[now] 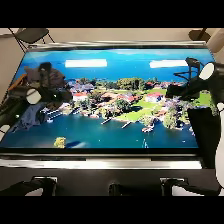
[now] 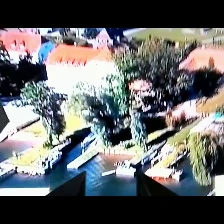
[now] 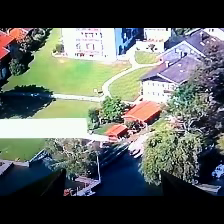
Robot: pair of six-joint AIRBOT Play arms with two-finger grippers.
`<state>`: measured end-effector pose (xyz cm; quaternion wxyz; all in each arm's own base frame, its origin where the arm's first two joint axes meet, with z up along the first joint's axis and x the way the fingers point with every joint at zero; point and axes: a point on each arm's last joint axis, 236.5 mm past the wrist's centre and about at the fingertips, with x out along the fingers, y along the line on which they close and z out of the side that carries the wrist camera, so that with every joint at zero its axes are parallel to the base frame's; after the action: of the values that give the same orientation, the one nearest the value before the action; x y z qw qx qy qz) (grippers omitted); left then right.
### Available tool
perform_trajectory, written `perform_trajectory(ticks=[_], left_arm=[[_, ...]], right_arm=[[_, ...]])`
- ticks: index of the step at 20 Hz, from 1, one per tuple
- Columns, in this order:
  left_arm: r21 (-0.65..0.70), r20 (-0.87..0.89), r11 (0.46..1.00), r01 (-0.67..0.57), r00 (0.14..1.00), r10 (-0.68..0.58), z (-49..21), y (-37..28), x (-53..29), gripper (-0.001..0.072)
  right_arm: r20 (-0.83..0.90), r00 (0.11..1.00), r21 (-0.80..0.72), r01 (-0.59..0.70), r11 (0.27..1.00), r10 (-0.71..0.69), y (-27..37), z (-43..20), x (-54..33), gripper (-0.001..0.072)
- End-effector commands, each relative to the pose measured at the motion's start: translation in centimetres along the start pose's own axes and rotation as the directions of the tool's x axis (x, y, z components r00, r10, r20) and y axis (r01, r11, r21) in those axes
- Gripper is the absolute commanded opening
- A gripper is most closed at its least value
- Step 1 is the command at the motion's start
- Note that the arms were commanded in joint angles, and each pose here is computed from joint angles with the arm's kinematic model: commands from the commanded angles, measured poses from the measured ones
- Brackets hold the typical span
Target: Fold the shirts.
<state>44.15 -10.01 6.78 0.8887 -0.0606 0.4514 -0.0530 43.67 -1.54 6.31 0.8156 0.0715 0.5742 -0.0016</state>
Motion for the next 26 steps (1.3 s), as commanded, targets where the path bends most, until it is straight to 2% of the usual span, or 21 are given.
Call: perform_trajectory(ticks=[1, 4, 5, 6, 7, 8, 9, 13, 14, 16, 19, 22, 24, 26], left_arm=[[-0.158, 0.205, 0.987, 0.010, 0.978, 0.023, 7.2, 2.6, -3.3, 0.0373], [-0.292, 0.251, 0.954, -0.074, 0.956, 0.151, 10.3, 10.5, -7.2, 0.0373], [-0.350, 0.204, 0.929, -0.117, 0.959, 0.197, 9.1, 13.5, -7.3, 0.0413], [-0.432, 0.138, 0.889, -0.155, 0.962, 0.235, 7.3, 16.2, -7.0, 0.0617], [-0.565, 0.044, 0.802, -0.192, 0.964, 0.262, 4.6, 18.9, -6.4, 0.0719], [-0.668, -0.049, 0.709, -0.225, 0.964, 0.260, 1.8, 20.7, -5.7, 0.0717], [-0.729, -0.115, 0.638, -0.249, 0.963, 0.244, -0.7, 22.2, -5.0, 0.0717], [-0.886, -0.117, 0.424, -0.189, 0.975, 0.191, -5.0, 26.9, -4.0, 0.0717], [-0.904, -0.100, 0.393, -0.170, 0.976, 0.193, -5.5, 28.0, -4.0, 0.0717], [-0.922, -0.085, 0.352, -0.163, 0.970, 0.228, -6.5, 30.3, -4.1, 0.0716], [-0.918, -0.091, 0.353, -0.179, 0.963, 0.253, -7.8, 32.5, -2.8, 0.0714], [-0.930, -0.082, 0.334, -0.152, 0.973, 0.216, -8.2, 33.1, 0.3, 0.0714], [-0.936, -0.058, 0.334, -0.113, 0.984, 0.170, -8.2, 32.9, 2.7, 0.0713], [-0.936, -0.081, 0.331, -0.123, 0.987, 0.137, -9.2, 32.7, 4.5, 0.0713]], right_arm=[[0.013, 1.000, -0.049, -0.001, 0.999, 0.002, 0.0, 0.6, 0.7, 0.0678], [0.002, 1.000, -0.063, -0.002, 0.998, 0.003, 0.0, 0.4, 1.2, 0.0678], [-0.001, 1.000, -0.063, -0.003, 0.998, 0.002, -0.1, 0.4, 1.3, 0.0677], [-0.003, 1.000, -0.062, -0.003, 0.998, 0.003, -0.1, 0.4, 1.4, 0.0677], [-0.006, 1.000, -0.062, -0.004, 0.998, 0.003, -0.1, 0.3, 1.4, 0.0677], [-0.009, 1.000, -0.062, -0.004, 0.998, 0.004, 0.0, 0.3, 1.5, 0.0677], [-0.014, 1.000, -0.061, -0.007, 0.998, 0.006, 0.0, 0.2, 1.4, 0.0677], [-0.073, 0.996, -0.051, -0.046, 0.998, 0.042, 0.9, -1.3, 1.4, 0.0677], [-0.089, 0.994, -0.045, -0.064, 0.997, 0.060, 1.3, -1.6, 1.3, 0.0677], [-0.118, 0.988, -0.034, -0.104, 0.994, 0.099, 2.2, -2.3, 1.2, 0.0678], [-0.133, 0.980, -0.019, -0.151, 0.988, 0.147, 3.3, -2.7, 1.0, 0.0679], [-0.149, 0.964, 0.004, -0.224, 0.975, 0.222, 5.1, -3.0, 0.6, 0.0680], [-0.188, 0.933, 0.030, -0.308, 0.951, 0.308, 7.1, -4.0, -0.2, 0.0682], [-0.230, 0.894, 0.052, -0.383, 0.922, 0.384, 9.0, -5.0, -1.1, 0.0683]])
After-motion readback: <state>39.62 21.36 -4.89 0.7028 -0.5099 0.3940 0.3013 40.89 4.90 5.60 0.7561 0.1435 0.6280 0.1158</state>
